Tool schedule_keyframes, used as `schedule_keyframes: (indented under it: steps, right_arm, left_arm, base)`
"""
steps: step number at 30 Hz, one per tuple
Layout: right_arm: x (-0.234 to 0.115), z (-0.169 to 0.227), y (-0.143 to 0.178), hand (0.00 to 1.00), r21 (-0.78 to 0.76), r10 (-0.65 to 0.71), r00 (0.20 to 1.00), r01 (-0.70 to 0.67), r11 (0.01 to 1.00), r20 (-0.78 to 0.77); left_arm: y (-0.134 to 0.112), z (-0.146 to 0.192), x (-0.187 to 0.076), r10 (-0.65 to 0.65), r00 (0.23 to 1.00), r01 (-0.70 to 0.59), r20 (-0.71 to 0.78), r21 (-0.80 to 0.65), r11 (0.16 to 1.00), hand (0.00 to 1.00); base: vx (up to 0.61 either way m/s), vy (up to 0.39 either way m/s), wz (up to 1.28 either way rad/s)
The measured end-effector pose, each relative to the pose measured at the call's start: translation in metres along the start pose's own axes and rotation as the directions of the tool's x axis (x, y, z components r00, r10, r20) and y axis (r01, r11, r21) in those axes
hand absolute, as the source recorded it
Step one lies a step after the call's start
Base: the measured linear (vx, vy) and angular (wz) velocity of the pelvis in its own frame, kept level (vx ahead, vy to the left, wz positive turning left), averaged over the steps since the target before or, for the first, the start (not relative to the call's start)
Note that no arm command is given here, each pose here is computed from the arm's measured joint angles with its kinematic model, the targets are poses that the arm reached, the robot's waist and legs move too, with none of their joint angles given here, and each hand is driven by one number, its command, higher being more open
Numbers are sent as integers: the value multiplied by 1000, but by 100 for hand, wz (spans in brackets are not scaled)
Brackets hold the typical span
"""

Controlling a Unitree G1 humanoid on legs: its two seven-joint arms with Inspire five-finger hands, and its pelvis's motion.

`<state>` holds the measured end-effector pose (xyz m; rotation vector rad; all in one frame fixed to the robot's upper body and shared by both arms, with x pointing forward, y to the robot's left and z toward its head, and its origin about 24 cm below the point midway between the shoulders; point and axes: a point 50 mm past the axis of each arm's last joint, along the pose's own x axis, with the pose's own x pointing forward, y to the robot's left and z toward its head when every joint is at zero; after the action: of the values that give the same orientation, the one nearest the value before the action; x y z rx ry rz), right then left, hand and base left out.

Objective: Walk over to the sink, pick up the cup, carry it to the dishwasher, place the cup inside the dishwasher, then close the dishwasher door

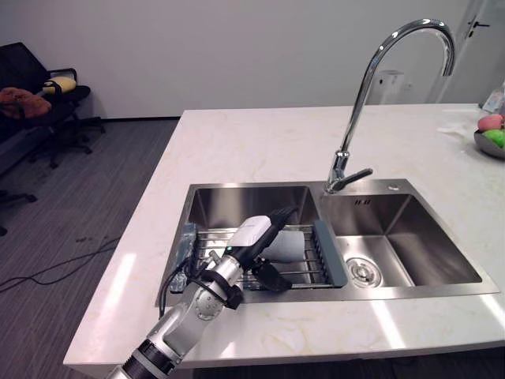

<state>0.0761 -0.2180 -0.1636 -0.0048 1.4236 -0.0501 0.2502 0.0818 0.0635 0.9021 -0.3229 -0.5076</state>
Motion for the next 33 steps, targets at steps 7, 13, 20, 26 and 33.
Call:
schedule_keyframes:
  steps: [7, 13, 20, 26, 33]
  right_arm:
    - [0, 1, 0, 100, -24, -4, 1000, 4, 1000, -3]
    - [0, 5, 2, 100, -48, -3, 1000, 3, 999, 1]
    - [0, 9, 4, 100, -66, 0, 1000, 0, 998, 1]
    - [0, 9, 4, 100, -79, 1, 1000, -1, 997, -5]
    - [-1, 13, 7, 100, -95, 7, 1000, -7, 995, -3]
  left_arm:
    - [-11, 3, 3, 49, 999, -48, -14, 13, 999, 100]
    - [-22, -5, 6, 46, 996, -44, -80, 32, 999, 100]
    - [-25, -10, 12, 29, 990, -23, -135, 46, 999, 100]
    - [-24, -14, 17, -27, 987, 37, -160, 61, 997, 100]
    - [-28, -24, 19, -90, 969, 126, -230, 147, 981, 100]
  base:
    - [-76, -51, -1]
    - [-37, -42, -2]
    - [-36, -33, -5]
    - [-65, -50, -1]
    - [-31, -36, 1]
